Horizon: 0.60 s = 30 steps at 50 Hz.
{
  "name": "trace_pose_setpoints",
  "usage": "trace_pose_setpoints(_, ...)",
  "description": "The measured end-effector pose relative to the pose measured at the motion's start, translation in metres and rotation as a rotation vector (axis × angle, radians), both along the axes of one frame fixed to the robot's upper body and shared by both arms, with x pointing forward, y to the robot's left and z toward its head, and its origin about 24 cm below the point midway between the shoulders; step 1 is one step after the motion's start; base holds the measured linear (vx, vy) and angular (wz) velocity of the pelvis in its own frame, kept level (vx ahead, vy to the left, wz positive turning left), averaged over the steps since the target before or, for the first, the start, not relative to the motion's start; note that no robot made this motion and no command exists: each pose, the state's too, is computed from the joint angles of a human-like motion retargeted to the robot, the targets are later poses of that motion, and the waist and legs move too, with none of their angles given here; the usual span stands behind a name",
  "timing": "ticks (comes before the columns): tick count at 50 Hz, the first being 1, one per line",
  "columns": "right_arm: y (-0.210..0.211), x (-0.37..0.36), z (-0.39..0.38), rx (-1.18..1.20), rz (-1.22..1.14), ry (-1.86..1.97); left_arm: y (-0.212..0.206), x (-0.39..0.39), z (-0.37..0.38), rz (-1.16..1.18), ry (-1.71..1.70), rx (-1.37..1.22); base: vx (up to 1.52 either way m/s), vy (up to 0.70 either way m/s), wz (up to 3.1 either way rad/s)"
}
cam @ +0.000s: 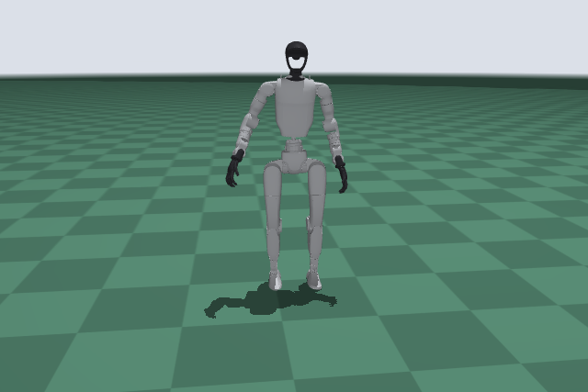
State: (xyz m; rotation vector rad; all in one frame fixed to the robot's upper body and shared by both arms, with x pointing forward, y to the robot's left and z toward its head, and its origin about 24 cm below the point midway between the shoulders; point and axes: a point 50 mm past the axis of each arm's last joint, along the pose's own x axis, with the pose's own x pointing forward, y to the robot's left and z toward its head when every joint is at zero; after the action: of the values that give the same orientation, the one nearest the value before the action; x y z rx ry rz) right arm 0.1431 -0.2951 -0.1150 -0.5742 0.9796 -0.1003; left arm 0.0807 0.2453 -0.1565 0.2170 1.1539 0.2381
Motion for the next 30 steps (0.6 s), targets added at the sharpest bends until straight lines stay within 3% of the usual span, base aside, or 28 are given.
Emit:
trace_pose_setpoints(9, 0.060, -0.037, -0.028, 0.152, 0.078, 0.068, -0.020, -0.011, -0.005, -0.003, -0.005, -0.004, 0.02, 0.02, -0.19)
trace_pose_setpoints(22, 0.075, -0.085, -0.042, 0.217, -0.165, 0.122, -0.030, -0.004, -0.004, -0.070, -0.017, 0.046, 0.03, 0.01, 0.15)
trace_pose_setpoints(30, 0.085, -0.090, -0.047, 0.172, -0.094, 0.167, -0.032, 0.002, -0.004, -0.111, -0.021, 0.048, 0.00, 0.00, 0.00)
